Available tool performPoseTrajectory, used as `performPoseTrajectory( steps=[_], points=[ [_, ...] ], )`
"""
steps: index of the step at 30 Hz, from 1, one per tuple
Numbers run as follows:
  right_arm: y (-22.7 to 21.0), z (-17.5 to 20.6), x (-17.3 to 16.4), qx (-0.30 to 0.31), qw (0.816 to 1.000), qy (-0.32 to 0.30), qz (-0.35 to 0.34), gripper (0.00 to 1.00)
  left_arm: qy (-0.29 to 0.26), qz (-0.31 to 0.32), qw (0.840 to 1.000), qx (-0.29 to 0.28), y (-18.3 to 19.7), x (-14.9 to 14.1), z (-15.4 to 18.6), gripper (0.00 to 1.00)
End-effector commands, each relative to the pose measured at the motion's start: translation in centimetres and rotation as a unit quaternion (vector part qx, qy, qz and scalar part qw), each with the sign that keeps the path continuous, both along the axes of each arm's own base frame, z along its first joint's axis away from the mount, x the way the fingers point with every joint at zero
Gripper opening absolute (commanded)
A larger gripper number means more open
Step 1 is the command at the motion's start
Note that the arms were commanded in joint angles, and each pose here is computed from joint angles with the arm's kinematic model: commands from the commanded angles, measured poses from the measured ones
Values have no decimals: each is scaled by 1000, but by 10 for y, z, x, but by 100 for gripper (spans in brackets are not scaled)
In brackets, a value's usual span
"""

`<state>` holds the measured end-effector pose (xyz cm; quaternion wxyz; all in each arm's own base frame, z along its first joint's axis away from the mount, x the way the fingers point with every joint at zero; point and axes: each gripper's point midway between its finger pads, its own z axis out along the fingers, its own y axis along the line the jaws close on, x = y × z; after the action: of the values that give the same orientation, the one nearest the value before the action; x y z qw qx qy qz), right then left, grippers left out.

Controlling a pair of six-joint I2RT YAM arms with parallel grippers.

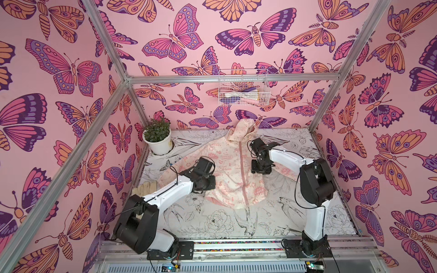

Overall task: Unzip the jacket
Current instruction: Flatten out the jacket at the center of the board.

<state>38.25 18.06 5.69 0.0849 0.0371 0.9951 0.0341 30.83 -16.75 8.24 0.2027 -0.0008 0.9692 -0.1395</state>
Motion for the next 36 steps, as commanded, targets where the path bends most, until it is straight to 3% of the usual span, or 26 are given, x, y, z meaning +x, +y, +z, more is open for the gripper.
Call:
performPoseTrajectory(
  steps=[1,7,15,21,29,36],
  points=[
    [-7,46,8,49,998,-31,13,65,-8,-36,999,-11,4,20,3,0],
    [-44,78,-38,127,986,-100,-31,65,21,-36,999,-15,8,7,-18,0],
    [-38,15,-125,240,964,-67,-89,52,30,-19,999,-20,15,-10,-31,0],
    [-25,-16,-136,230,970,-41,-65,45,35,-19,999,-19,16,-11,-35,0],
    [-2,-33,-125,232,971,-31,-53,50,44,-15,999,-19,18,-16,-40,0],
    [14,-43,-127,223,974,-11,-33,47,44,-10,999,-20,21,-18,-40,0]
  ],
)
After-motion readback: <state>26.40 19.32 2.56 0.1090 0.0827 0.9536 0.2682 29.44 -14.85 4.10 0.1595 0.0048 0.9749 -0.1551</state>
